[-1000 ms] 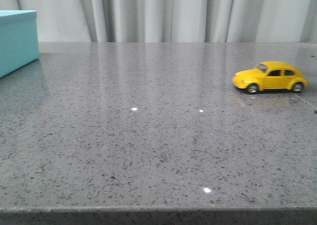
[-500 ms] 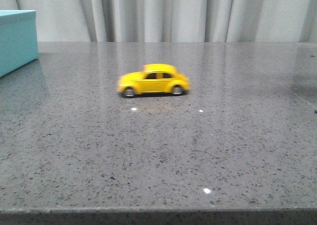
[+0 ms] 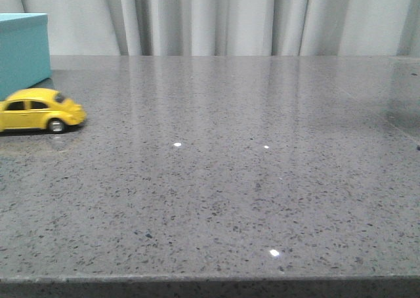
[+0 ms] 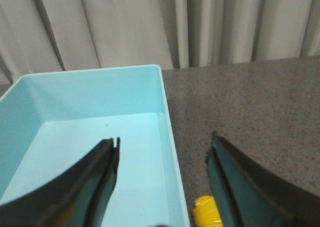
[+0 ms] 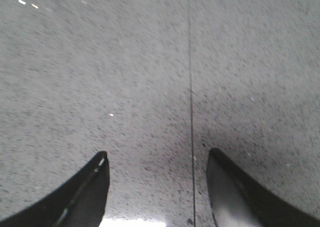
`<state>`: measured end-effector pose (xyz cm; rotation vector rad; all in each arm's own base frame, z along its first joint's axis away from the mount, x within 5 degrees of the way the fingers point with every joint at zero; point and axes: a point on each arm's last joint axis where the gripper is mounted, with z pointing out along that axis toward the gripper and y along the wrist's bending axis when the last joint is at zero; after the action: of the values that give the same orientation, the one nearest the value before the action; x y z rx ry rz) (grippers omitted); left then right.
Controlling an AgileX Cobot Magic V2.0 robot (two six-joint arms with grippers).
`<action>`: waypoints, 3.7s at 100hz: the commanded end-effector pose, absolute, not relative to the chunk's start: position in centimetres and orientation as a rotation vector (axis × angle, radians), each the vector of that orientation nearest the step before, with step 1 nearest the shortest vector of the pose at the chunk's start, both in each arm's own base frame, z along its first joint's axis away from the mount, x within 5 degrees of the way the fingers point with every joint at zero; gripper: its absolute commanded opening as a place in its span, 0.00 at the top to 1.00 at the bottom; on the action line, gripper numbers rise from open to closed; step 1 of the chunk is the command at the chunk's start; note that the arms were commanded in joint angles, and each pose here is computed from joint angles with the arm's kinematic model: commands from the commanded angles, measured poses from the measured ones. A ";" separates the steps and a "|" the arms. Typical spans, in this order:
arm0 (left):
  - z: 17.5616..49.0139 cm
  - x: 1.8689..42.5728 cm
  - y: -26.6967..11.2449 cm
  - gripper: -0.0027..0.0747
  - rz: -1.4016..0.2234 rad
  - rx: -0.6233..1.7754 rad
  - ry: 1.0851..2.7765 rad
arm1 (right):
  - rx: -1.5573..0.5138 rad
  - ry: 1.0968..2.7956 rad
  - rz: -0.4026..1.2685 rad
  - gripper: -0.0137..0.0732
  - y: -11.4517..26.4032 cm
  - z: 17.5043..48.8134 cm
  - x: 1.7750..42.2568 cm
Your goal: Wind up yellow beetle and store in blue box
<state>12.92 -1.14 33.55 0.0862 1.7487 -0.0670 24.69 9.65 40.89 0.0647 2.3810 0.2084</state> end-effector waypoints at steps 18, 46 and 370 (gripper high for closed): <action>37.9 17.0 -1.8 0.47 0.054 0.324 1.868 | 0.038 2.170 0.287 0.34 8.1 44.5 21.1; 39.6 22.9 -3.8 0.46 0.006 0.761 2.081 | 0.030 2.079 0.349 0.34 7.3 46.3 19.0; 45.7 33.1 5.2 0.85 -0.071 0.046 2.369 | -0.030 2.004 0.408 0.34 7.3 47.3 17.9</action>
<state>33.95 4.36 44.35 0.1203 2.4187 -0.1004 18.40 7.48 45.68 -0.0197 2.1194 0.3702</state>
